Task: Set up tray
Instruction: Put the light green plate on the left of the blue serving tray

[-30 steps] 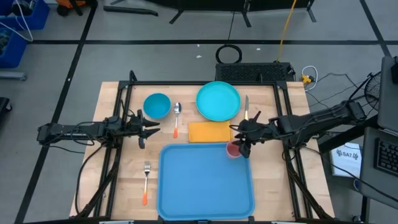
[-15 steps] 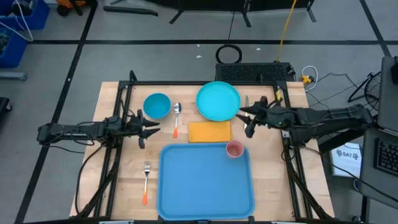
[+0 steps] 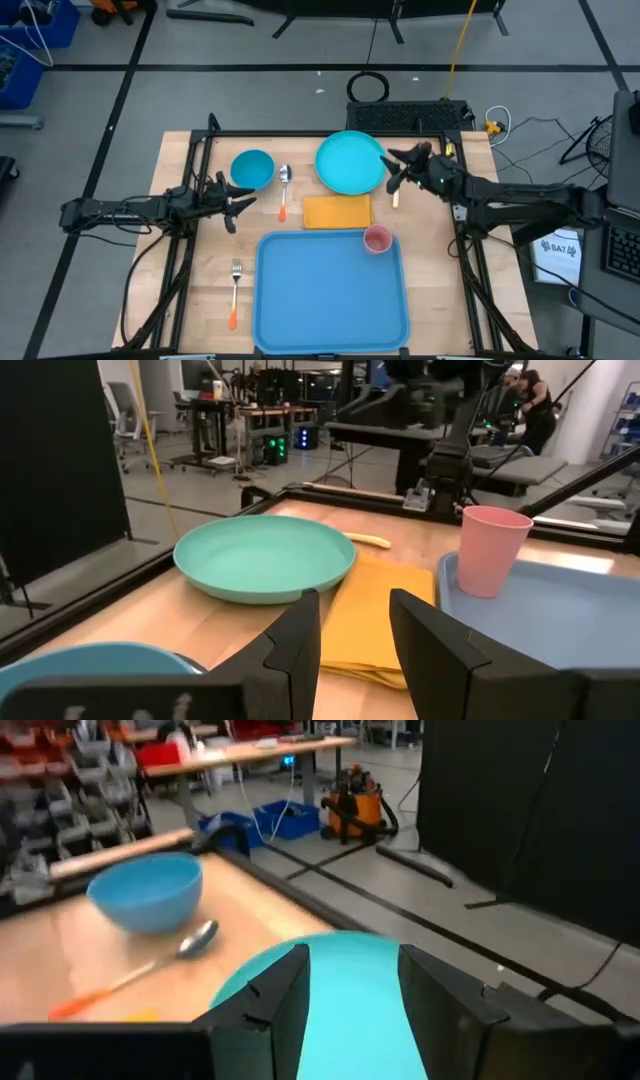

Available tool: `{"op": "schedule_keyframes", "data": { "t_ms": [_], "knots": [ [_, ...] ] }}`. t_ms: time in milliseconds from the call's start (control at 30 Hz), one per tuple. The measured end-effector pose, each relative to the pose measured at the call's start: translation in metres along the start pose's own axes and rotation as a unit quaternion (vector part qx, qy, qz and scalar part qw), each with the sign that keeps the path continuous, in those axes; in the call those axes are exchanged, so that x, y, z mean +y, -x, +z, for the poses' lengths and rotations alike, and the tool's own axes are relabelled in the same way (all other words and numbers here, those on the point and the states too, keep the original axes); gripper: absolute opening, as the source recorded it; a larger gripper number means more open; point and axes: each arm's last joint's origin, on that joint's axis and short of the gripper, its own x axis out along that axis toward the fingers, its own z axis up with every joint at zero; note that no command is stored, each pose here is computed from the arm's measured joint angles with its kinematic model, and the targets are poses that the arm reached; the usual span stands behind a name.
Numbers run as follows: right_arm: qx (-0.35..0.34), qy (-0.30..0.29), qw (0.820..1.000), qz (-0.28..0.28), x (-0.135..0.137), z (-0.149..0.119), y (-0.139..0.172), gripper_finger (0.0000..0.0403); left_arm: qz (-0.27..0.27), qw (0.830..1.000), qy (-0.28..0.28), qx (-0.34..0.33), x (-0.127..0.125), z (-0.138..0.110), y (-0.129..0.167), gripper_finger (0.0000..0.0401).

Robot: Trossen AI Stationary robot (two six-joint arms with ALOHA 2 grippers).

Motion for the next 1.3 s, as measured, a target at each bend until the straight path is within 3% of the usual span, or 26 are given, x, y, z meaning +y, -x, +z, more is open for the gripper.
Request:
{"op": "schedule_keyframes", "data": {
  "t_ms": [433,800,1067,1200,1300],
  "knots": [
    [0.073,-0.032,0.996,-0.037,-0.057,0.009,-0.042,0.0139,0.002,1.0,-0.003,0.025,0.0,-0.005,0.0,0.0127],
    [0.072,-0.005,0.997,-0.04,-0.06,0.013,-0.044,0.0139,0.025,0.999,0.035,0.006,0.002,-0.002,0.0,0.0127],
    [0.074,-0.022,0.997,-0.024,-0.061,0.013,-0.046,0.0139,0.035,0.998,0.044,-0.01,0.004,0.004,0.0,0.0127],
    [0.177,-0.062,0.982,-0.026,-0.073,0.01,-0.05,0.0139,0.03,0.999,0.038,-0.021,0.005,0.007,0.0,0.0127],
    [0.24,-0.053,0.969,-0.041,-0.078,0.009,-0.056,0.0139,0.035,0.998,0.037,-0.02,0.006,0.007,0.0,0.0127]
  ]
}}
